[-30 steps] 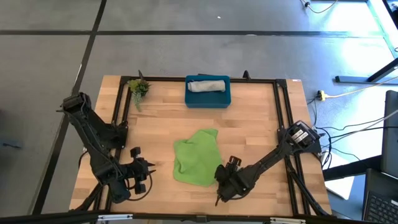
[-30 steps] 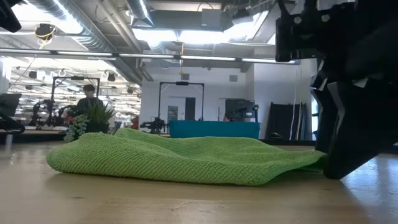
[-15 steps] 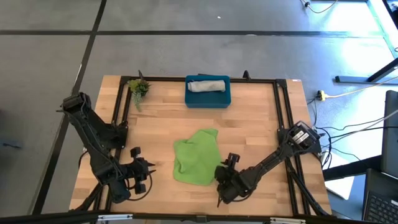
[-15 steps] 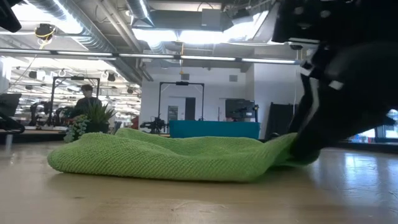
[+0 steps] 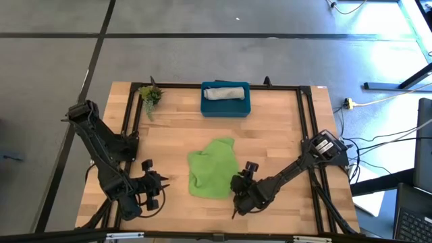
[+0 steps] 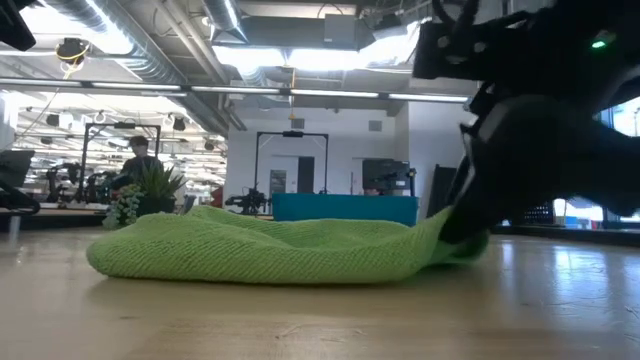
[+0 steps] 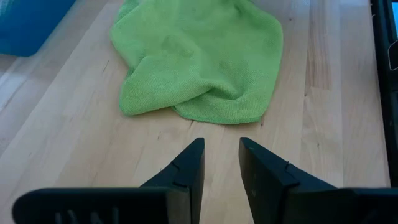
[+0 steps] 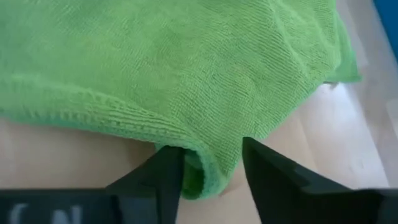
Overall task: Roll microfiber towels into tight, uniform cylinder then place into a basket
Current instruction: Roll the green microfiber cloth
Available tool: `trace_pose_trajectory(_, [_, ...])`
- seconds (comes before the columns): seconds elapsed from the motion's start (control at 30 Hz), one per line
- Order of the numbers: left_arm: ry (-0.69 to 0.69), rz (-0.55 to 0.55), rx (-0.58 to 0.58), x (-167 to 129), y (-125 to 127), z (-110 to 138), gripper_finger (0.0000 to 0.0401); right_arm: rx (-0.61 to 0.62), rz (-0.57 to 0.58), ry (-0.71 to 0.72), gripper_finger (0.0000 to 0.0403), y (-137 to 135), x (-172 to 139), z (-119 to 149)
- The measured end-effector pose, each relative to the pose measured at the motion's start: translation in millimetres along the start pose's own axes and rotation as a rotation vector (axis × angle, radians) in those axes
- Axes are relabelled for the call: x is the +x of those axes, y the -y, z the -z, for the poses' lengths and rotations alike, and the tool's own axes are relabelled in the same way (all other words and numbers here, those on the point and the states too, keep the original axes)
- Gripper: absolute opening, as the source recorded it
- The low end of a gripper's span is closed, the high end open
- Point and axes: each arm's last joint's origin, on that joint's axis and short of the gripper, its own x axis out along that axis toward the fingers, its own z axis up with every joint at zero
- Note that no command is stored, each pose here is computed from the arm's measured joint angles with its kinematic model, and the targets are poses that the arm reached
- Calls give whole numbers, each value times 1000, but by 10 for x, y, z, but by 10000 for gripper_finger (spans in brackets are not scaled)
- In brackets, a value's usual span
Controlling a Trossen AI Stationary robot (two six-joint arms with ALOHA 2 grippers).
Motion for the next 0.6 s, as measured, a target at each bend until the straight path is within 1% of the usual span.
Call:
trace_pose_trajectory(0.13, [0, 0, 0, 0, 0, 0, 90, 42, 15, -3, 105, 56, 59, -55])
trace_pose_trajectory(0.33, [0, 0, 0, 0, 0, 0, 90, 91, 31, 8, 13, 137, 148, -153])
trace_pose_trajectory(0.37, [0, 0, 0, 0, 0, 0, 90, 93, 36, 7, 9, 152, 161, -164])
trace_pose_trajectory(0.5, [0, 0, 0, 0, 0, 0, 90, 106, 52, 3, 13, 211, 213, -208])
trace_pose_trajectory(0.6, [0, 0, 0, 0, 0, 0, 90, 102, 59, -1, 6, 247, 247, -237])
